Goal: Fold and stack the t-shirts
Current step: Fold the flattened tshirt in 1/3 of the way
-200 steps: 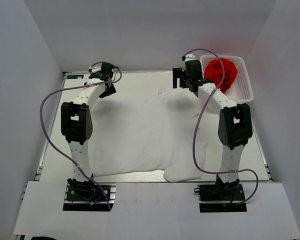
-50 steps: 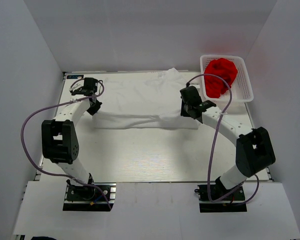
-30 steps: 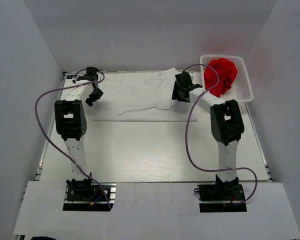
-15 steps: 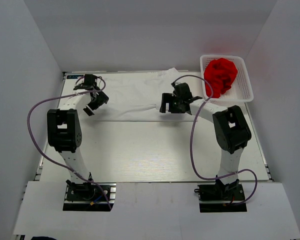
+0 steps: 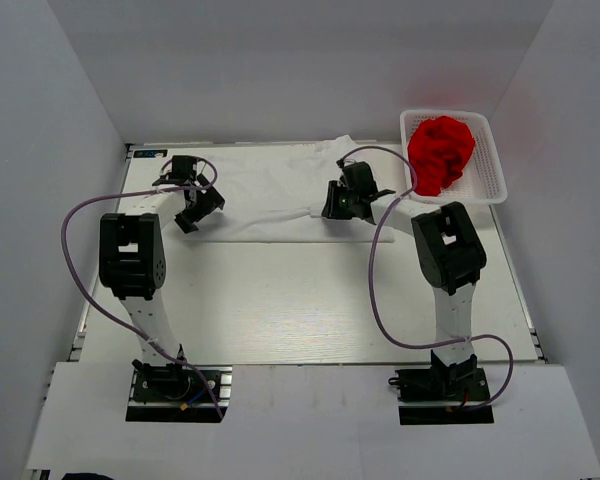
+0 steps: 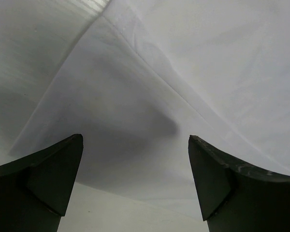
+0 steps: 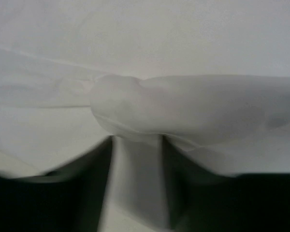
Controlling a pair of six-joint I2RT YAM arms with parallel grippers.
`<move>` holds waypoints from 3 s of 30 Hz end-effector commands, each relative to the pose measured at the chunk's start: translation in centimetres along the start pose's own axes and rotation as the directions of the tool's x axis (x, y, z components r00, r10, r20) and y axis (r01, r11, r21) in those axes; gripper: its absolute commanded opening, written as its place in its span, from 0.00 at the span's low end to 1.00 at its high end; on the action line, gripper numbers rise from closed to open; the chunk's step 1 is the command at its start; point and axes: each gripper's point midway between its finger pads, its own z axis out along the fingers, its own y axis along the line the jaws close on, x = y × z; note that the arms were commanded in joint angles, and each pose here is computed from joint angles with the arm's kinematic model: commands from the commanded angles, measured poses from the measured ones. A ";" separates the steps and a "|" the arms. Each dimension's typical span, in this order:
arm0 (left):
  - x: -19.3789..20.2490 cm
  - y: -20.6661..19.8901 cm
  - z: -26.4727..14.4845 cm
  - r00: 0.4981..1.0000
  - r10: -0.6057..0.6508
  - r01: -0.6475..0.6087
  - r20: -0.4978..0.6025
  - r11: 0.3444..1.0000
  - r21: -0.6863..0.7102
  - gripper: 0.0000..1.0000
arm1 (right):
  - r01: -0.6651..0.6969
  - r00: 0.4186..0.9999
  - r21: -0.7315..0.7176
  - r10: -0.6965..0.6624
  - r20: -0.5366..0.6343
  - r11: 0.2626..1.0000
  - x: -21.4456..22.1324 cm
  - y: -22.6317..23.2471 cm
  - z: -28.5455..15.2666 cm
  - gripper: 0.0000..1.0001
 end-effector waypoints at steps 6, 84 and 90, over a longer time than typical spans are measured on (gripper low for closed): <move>-1.3 -0.5 -0.2 0.999 0.001 -0.002 0.033 1.000 0.021 0.99 | -0.014 0.997 0.031 0.012 0.070 0.999 -3.0 -0.1 1.0 0.00; -3.1 -1.1 -3.5 0.981 0.077 -0.097 0.176 0.989 0.108 0.99 | -0.088 0.943 0.310 -0.021 0.331 0.947 -8.8 -6.7 -4.6 0.90; -1.1 0.1 -1.4 0.993 0.061 -0.068 0.104 0.995 0.069 0.99 | -0.126 0.975 0.240 0.075 0.209 0.962 -4.0 -6.3 -3.6 0.90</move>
